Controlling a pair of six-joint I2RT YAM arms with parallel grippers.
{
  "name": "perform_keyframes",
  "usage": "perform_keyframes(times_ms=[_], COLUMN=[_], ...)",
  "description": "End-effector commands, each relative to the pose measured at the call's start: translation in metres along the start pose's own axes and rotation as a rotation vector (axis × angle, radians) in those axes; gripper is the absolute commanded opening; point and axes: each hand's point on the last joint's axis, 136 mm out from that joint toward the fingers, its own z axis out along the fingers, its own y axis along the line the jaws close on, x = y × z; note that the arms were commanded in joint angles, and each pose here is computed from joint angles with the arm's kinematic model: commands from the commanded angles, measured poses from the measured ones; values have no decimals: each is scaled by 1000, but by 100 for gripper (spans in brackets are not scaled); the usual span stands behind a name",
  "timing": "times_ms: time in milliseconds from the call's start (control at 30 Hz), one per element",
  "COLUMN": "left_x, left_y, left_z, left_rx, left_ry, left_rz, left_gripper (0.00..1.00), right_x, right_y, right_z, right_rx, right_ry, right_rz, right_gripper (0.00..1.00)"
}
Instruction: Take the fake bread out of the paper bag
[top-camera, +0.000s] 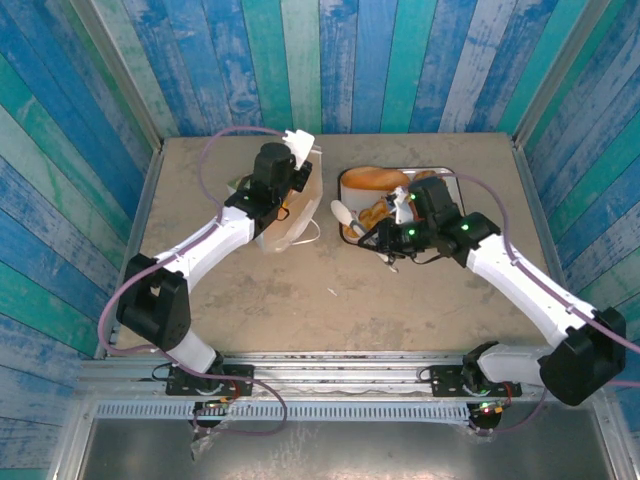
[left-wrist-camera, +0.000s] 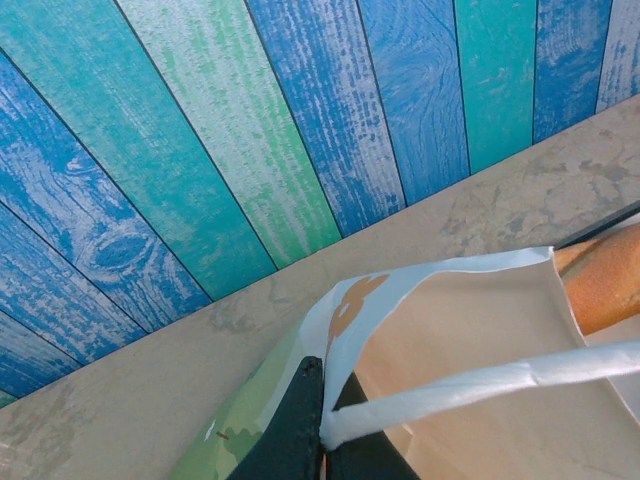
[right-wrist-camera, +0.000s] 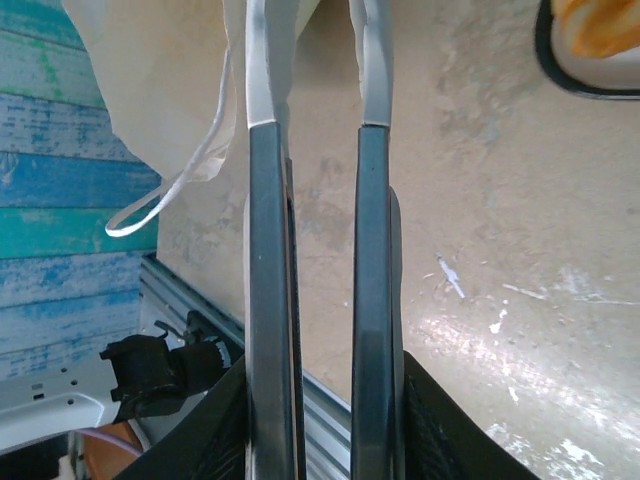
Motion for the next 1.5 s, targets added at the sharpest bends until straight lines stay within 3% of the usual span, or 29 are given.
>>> perform_keyframes(times_ms=[0,200,500,1067,1467], left_x=[-12,1,12,9,1], left_y=[0,5,6,-6,1], left_z=[-5,-9,-6,-10,-12], left_rx=[16,-25,-48,13,-15], left_ry=[-35,-25,-2,-4,-17], left_rz=[1,-33,-82,-59,-38], left_gripper=[0,0,0,0,0], right_x=[-5,-13,-6,5,17], right_y=[11,38,83,76,45], right_z=[-27,-49,-2,88,69], right_rx=[15,-20,-141,-226,-156], right_ry=[-63,-116,8,201,163], right_rz=[-57,-116,-200,-91,-49], right_gripper=[35,35,35,32,32])
